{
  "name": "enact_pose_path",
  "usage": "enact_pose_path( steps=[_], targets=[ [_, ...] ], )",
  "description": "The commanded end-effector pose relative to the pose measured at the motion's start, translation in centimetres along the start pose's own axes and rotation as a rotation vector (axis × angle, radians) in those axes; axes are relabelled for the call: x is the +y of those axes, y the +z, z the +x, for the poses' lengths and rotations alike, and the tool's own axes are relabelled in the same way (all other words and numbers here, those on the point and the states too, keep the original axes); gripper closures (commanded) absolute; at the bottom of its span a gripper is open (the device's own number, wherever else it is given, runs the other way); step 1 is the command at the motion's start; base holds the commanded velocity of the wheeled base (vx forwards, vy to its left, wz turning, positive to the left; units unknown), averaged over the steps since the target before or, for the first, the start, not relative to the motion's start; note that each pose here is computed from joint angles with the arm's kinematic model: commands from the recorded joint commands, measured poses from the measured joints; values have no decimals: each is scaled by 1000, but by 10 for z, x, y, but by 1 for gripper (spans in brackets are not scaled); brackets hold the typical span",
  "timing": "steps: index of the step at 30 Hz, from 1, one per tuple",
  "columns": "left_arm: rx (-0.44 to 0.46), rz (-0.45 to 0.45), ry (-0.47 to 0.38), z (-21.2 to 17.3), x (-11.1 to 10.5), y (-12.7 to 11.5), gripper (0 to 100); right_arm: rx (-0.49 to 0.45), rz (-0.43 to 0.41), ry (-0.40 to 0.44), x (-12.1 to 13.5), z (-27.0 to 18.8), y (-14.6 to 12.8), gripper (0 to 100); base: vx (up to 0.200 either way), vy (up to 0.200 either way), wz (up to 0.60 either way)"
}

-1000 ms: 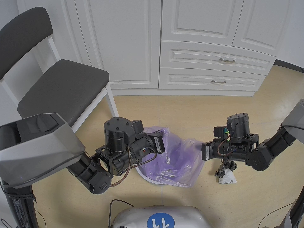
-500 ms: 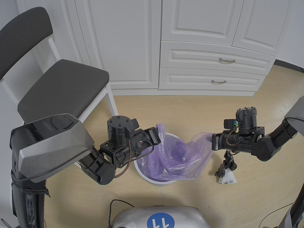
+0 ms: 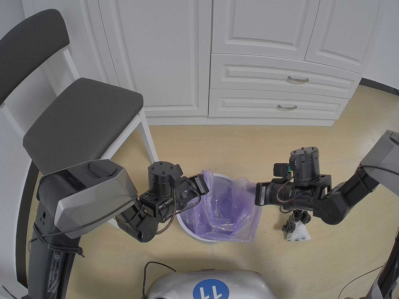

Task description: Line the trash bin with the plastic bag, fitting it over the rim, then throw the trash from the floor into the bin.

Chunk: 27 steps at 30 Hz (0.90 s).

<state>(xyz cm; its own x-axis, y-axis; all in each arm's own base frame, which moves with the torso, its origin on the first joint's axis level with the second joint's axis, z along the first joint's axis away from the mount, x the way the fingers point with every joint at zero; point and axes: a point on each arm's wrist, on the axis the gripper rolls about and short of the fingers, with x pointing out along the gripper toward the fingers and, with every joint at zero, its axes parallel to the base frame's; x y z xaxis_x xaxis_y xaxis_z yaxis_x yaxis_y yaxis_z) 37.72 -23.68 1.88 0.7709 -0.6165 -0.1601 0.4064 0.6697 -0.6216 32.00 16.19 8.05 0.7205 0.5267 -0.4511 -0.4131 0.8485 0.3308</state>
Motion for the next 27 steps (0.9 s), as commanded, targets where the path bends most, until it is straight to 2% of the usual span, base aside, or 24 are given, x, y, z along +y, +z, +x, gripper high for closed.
enact_pose_path(
  steps=[1,4,7,10,12,15,20,27],
  targets=[
    [-27,0,-2,2,-1,0,100,-18,67,97,30,30,-27,100,0,0,0],
    [-33,5,1,-1,0,6,100,-57,109,98,33,52,-39,100,0,0,0],
    [-24,10,2,-3,-2,9,100,-52,128,81,32,66,-46,100,0,0,0],
    [97,60,12,-23,0,11,100,-35,198,51,32,87,-55,100,0,0,0],
    [233,110,-4,-44,3,18,100,-13,220,15,31,93,-57,100,0,0,0],
    [347,107,-25,-60,-5,28,100,62,237,-33,31,97,-56,100,0,0,0],
    [390,105,-8,-59,-7,26,100,144,307,-82,36,101,-50,100,0,0,0],
    [396,100,2,-52,-1,20,100,125,351,-89,37,106,-42,100,0,0,0]
  ],
)
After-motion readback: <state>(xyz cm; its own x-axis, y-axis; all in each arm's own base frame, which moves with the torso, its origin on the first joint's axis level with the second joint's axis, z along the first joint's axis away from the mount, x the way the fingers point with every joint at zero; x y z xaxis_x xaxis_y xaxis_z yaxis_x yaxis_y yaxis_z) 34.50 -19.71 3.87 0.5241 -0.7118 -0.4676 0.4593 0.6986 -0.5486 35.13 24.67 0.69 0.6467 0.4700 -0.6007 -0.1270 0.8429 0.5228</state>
